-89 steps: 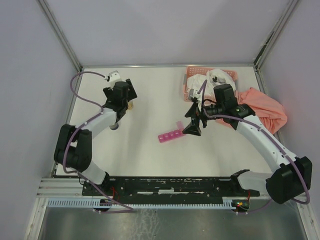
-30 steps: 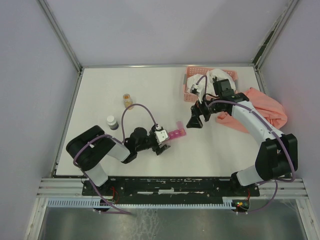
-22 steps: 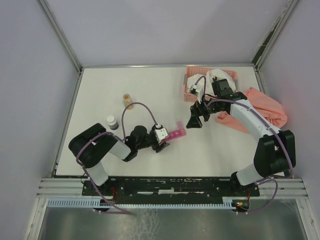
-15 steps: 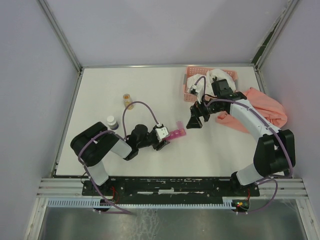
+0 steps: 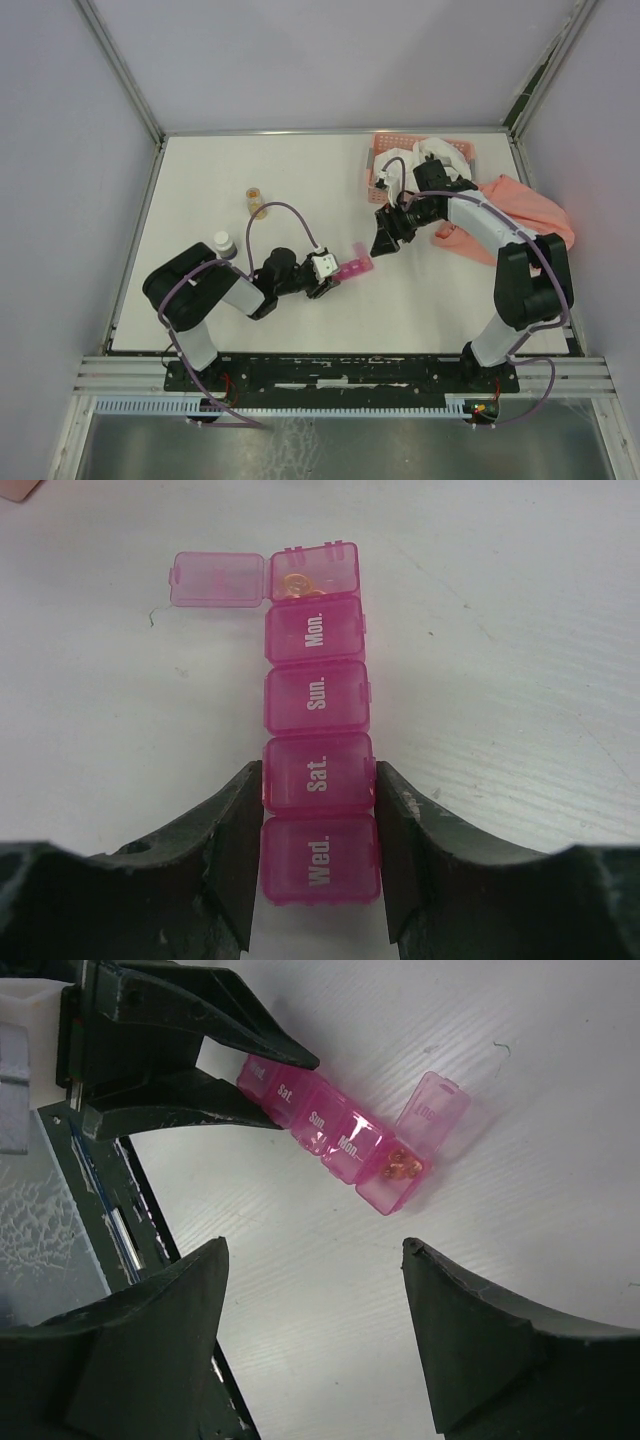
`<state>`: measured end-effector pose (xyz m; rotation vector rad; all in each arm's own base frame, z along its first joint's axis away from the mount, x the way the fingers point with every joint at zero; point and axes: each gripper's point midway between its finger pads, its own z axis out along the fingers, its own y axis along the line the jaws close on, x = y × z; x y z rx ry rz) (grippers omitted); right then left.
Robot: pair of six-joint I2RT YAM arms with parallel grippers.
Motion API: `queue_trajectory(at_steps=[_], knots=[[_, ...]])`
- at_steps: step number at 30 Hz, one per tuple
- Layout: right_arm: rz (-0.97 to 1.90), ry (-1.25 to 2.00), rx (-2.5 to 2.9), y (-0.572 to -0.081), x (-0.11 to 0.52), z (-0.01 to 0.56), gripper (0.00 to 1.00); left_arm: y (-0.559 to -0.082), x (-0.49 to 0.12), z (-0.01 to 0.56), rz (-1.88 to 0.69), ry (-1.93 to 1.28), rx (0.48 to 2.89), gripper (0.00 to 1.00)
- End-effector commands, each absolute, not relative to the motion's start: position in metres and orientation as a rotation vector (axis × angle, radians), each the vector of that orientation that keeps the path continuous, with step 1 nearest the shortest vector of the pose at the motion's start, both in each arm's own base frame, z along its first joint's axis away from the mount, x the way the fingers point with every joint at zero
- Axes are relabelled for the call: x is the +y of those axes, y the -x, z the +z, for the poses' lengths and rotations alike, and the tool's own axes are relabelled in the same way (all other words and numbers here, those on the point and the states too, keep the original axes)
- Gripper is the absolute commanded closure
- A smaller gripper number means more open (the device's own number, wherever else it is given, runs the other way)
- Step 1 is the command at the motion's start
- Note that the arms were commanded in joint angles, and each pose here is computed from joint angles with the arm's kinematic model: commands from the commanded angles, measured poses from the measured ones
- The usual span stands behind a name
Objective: Sort the pills into containers
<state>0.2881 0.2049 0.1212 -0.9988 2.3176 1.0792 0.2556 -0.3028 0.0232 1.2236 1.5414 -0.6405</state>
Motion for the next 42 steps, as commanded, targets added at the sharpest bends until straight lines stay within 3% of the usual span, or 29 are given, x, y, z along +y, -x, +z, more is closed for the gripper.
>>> queue_trajectory(at_steps=[1, 4, 11, 21, 42], knots=[[1.059, 0.949, 2.335, -0.304, 0.207, 0.126, 0.23, -0.256, -0.312, 0.030, -0.662, -1.269, 1.470, 0.55], [1.042, 0.920, 2.365, -0.307, 0.206, 0.118, 0.26, -0.251, -0.314, 0.030, -0.687, -1.287, 1.455, 0.55], [0.937, 0.842, 2.467, -0.320, 0.198, 0.093, 0.45, -0.238, -0.318, 0.030, -0.729, -1.340, 1.415, 0.56], [0.855, 0.766, 2.588, -0.328, 0.190, 0.059, 0.84, -0.224, -0.324, 0.026, -0.750, -1.403, 1.382, 0.57], [0.907, 0.827, 2.613, -0.321, 0.201, 0.050, 0.88, -0.219, -0.326, 0.028, -0.761, -1.414, 1.369, 0.58]])
